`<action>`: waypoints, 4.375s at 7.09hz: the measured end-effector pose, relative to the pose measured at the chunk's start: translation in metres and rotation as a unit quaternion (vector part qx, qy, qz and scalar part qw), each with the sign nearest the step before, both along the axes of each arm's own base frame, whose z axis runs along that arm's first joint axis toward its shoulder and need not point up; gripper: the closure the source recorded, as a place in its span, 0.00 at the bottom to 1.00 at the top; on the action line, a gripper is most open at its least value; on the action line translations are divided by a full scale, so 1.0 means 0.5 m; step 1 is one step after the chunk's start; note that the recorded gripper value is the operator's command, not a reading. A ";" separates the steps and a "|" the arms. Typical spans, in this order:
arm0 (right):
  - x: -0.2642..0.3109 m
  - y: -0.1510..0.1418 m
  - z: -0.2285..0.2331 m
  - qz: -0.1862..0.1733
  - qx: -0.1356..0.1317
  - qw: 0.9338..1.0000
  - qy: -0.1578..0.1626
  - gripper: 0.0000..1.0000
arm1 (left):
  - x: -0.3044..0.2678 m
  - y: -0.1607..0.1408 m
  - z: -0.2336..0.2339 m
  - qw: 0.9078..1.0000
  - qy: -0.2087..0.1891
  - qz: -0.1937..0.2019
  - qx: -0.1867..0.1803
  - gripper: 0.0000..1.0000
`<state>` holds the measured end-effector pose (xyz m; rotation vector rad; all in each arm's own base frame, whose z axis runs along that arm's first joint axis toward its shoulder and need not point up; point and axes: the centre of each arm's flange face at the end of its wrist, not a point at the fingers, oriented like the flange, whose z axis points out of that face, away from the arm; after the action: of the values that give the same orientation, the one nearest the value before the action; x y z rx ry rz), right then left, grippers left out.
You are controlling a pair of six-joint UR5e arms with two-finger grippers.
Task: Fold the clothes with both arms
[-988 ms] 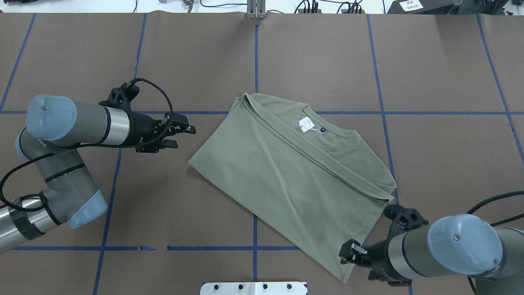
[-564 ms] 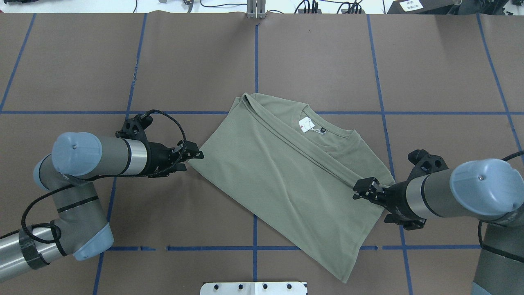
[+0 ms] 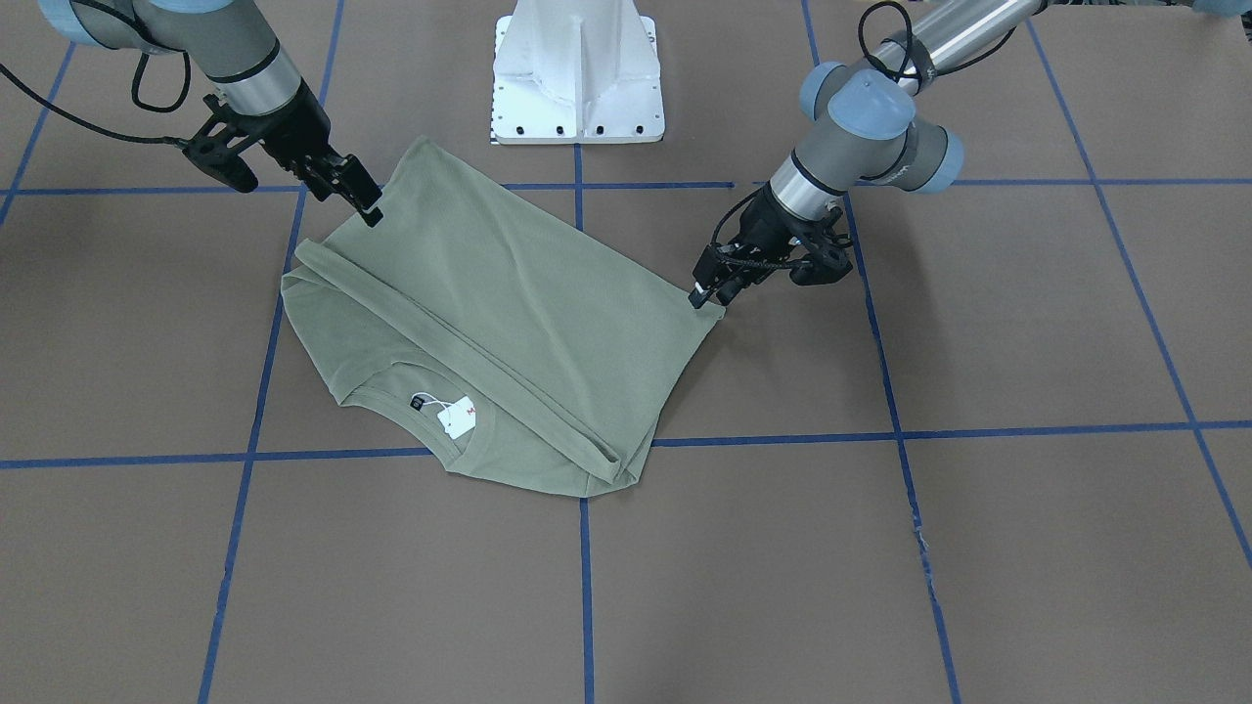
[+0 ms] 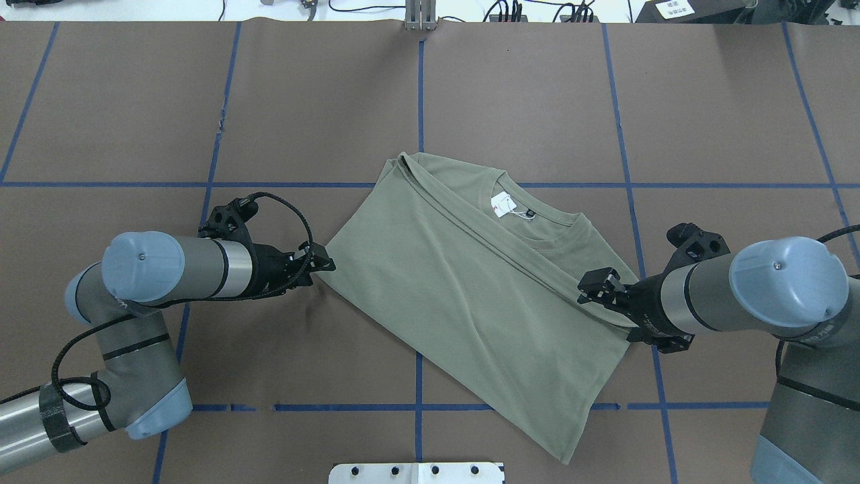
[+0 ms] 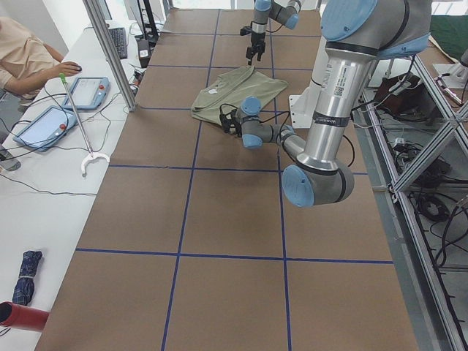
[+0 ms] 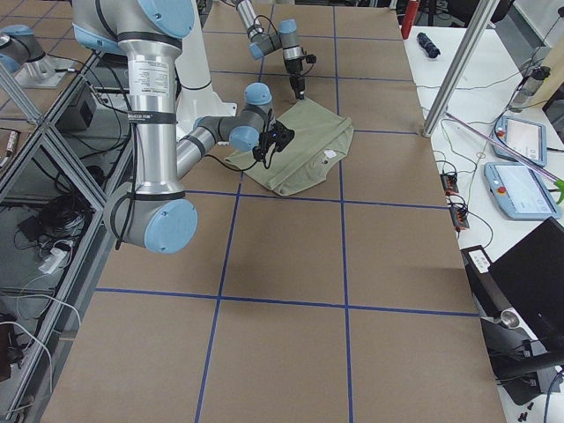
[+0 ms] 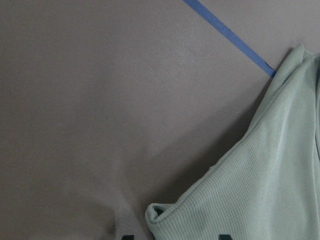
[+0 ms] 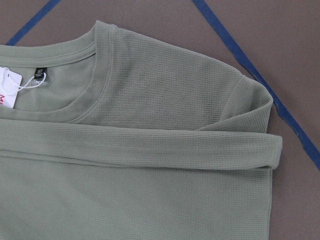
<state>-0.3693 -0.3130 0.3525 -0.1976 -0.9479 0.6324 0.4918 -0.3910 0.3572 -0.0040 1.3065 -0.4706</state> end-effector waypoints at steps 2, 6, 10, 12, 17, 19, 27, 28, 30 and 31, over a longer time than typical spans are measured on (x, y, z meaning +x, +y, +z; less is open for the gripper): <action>-0.001 -0.001 0.003 0.000 -0.001 1.000 0.002 0.00 | -0.006 -0.011 0.002 1.000 -0.002 -0.006 0.001 1.00; -0.002 -0.003 0.006 0.001 -0.001 1.000 0.003 0.00 | -0.056 -0.085 0.020 0.996 -0.057 -0.015 0.062 1.00; 0.006 -0.014 0.006 0.008 -0.001 1.000 0.003 0.00 | -0.139 -0.413 0.016 0.980 -0.135 -0.085 0.118 1.00; 0.016 -0.032 0.006 0.026 0.005 1.000 0.005 0.00 | -0.133 -0.570 -0.055 0.976 -0.144 -0.116 0.111 1.00; -0.029 -0.076 -0.065 0.056 0.038 0.998 -0.016 0.00 | -0.137 -0.623 -0.106 0.975 -0.123 -0.132 0.129 0.43; -0.094 -0.087 -0.105 0.045 0.043 0.998 -0.025 0.00 | -0.213 -0.506 -0.071 0.980 -0.088 -0.101 0.145 0.43; -0.430 -0.076 -0.313 -0.288 0.287 0.908 0.095 0.00 | -0.293 -0.371 0.008 0.985 -0.072 -0.061 0.142 0.42; -0.448 -0.082 -0.316 -0.316 0.299 0.894 0.103 0.00 | -0.292 -0.371 0.008 0.985 -0.072 -0.061 0.142 0.42; -0.490 -0.098 -0.339 -0.353 0.302 0.877 0.127 0.00 | -0.290 -0.370 0.012 0.986 -0.073 -0.060 0.141 0.41; -0.512 -0.107 -0.343 -0.361 0.299 0.873 0.136 0.00 | -0.289 -0.369 0.013 0.986 -0.073 -0.060 0.141 0.40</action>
<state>-0.6254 -0.3666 0.1808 0.0977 -0.6815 -0.3333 0.3473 -0.5757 0.3639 0.3410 1.2222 -0.3779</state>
